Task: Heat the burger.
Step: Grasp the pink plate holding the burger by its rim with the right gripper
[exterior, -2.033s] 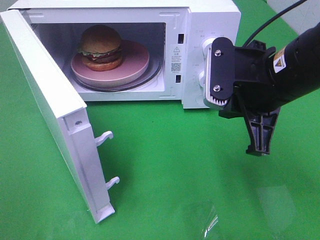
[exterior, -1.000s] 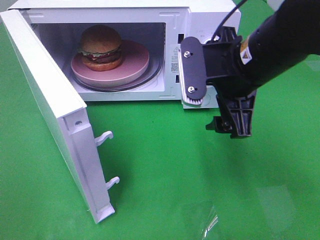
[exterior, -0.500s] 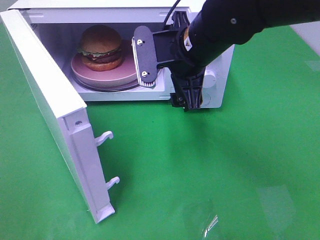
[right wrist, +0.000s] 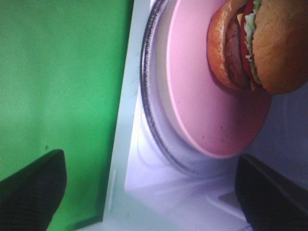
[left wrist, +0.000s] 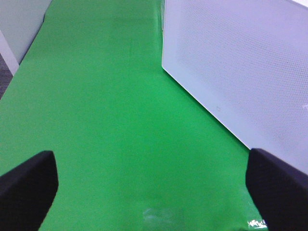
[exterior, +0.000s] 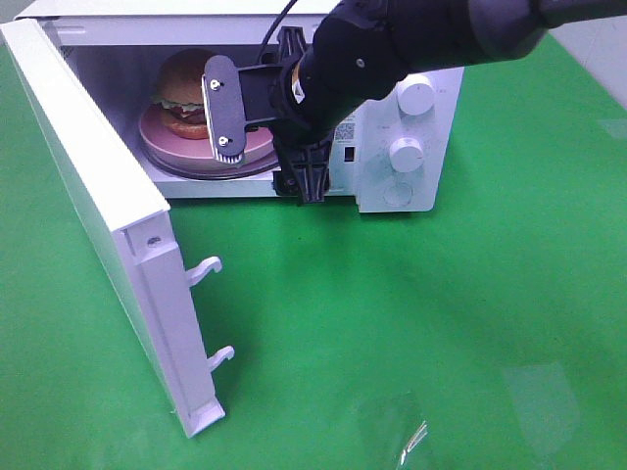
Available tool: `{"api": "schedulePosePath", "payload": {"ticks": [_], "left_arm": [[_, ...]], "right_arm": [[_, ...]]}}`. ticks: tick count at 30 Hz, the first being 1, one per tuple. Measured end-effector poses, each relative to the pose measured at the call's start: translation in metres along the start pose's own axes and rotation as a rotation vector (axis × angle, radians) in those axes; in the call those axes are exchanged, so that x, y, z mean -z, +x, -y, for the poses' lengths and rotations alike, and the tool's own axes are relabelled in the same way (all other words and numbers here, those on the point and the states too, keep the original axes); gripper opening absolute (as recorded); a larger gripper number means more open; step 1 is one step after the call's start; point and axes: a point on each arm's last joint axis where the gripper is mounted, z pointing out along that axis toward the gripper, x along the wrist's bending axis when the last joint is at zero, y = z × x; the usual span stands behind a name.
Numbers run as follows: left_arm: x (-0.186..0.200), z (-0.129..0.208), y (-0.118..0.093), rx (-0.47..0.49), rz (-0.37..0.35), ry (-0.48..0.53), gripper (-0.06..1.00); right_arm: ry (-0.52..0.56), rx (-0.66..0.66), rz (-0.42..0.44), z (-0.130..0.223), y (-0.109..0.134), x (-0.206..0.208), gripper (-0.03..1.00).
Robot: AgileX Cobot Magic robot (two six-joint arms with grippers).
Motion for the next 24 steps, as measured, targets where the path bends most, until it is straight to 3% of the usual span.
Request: {"api": "schedulePosePath", "payload": {"ticks": [24], "left_arm": [[0.000, 0.000, 0.000, 0.000, 0.000, 0.000, 0.98]], "right_arm": [[-0.046, -0.044, 0.039, -0.016, -0.003, -0.081, 0.85]]}}
